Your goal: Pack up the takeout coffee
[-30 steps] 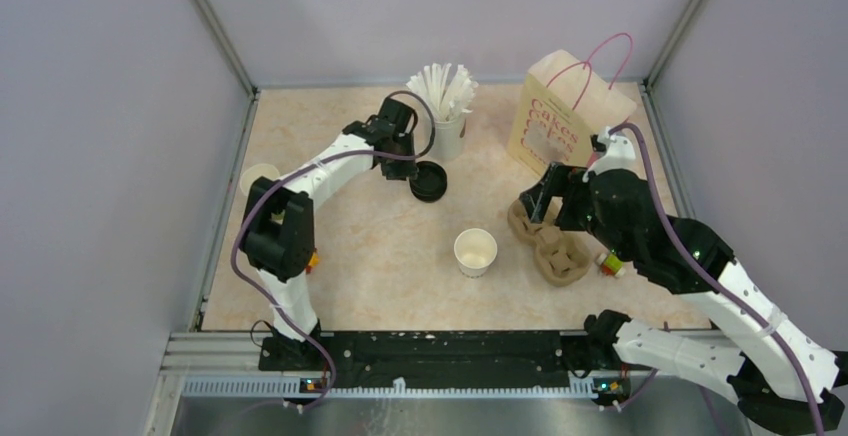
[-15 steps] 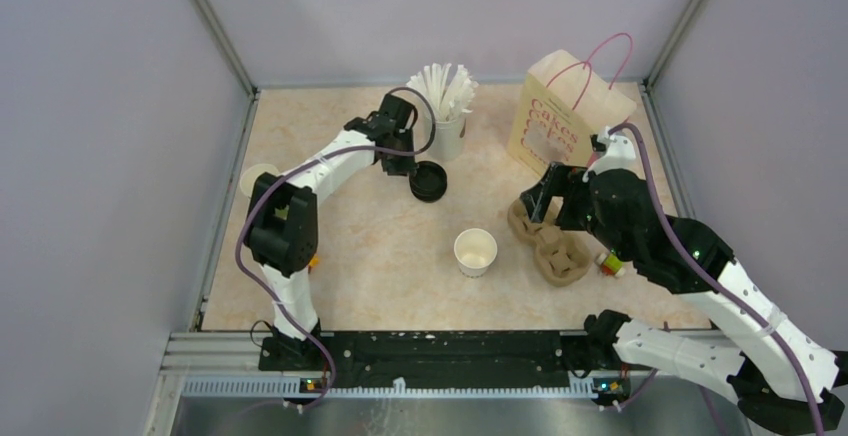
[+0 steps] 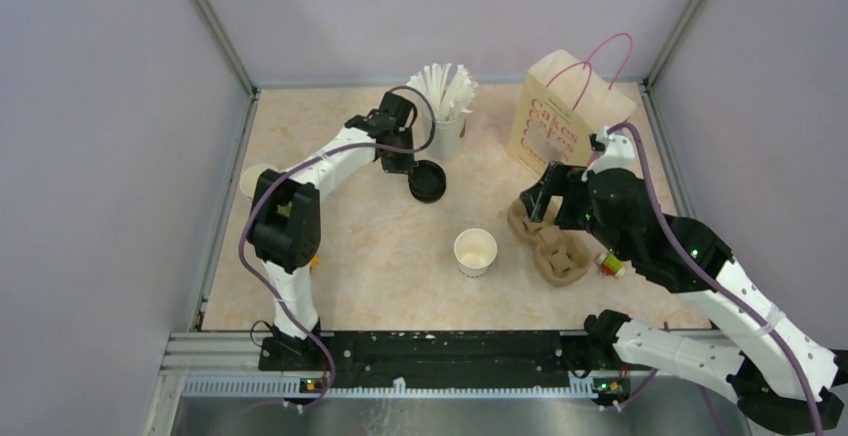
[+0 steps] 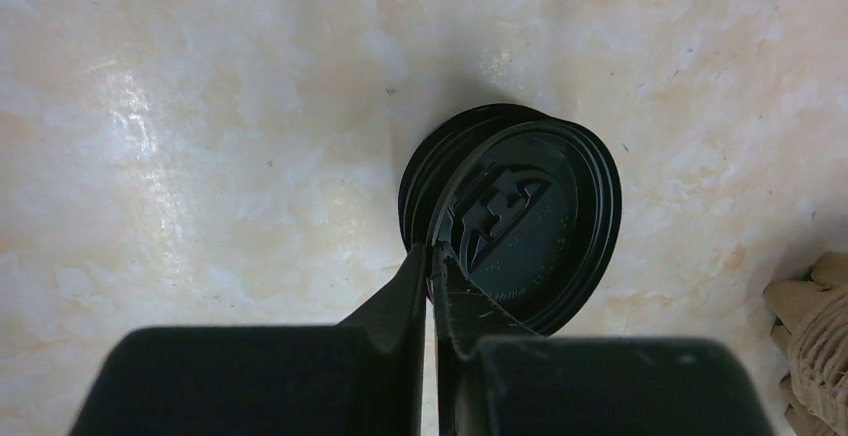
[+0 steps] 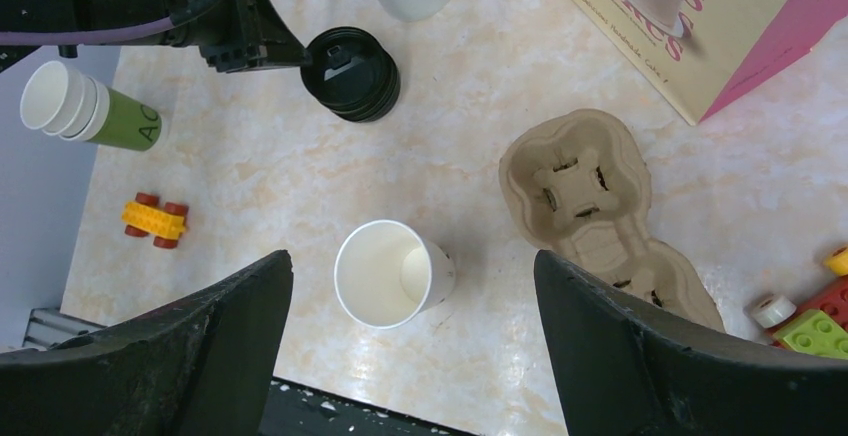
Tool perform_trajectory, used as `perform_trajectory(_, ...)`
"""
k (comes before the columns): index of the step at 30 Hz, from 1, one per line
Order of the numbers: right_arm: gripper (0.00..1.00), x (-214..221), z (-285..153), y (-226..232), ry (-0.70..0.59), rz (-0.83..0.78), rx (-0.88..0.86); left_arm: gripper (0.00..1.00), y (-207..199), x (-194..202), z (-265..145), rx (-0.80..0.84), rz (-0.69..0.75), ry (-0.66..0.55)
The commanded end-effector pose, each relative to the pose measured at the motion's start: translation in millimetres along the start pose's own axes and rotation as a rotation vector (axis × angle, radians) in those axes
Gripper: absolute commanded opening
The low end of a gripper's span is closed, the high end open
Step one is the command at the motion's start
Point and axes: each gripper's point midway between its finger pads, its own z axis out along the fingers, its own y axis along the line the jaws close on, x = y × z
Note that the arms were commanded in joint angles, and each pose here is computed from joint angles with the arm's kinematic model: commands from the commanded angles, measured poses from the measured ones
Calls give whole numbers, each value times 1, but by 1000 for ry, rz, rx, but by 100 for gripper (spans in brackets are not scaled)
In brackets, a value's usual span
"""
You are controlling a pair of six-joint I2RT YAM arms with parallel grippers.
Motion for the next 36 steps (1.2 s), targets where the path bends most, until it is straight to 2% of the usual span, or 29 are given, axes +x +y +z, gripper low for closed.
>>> perform_trajectory(1,89,-4,3,3,-19,1,-2,3,-12,-28,-22,47,16,-78)
perform_trajectory(11,89,1,10,12,-1,6,-33,0,-26,-39,-57,116,14,-99)
perform_trajectory(18,89,2,16,50,-21,-37,-237,0,-60,-43,-113,328,-7,-122)
perform_trajectory(23,90,-15,10,71,-160,-80,-397,0,-90,-26,-153,552,-11,-56)
perform_trajectory(26,91,-28,-1,89,-255,-125,-520,0,-118,-11,-185,792,35,-2)
perform_trajectory(30,91,-36,-23,114,-358,-274,-700,0,-138,9,-229,1032,32,76)
perform_trajectory(34,90,-51,-26,105,-510,-431,-658,0,-147,18,-269,1204,-11,94)
perform_trajectory(36,91,-69,-33,100,-628,-473,-619,0,-148,21,-280,1237,-51,116)
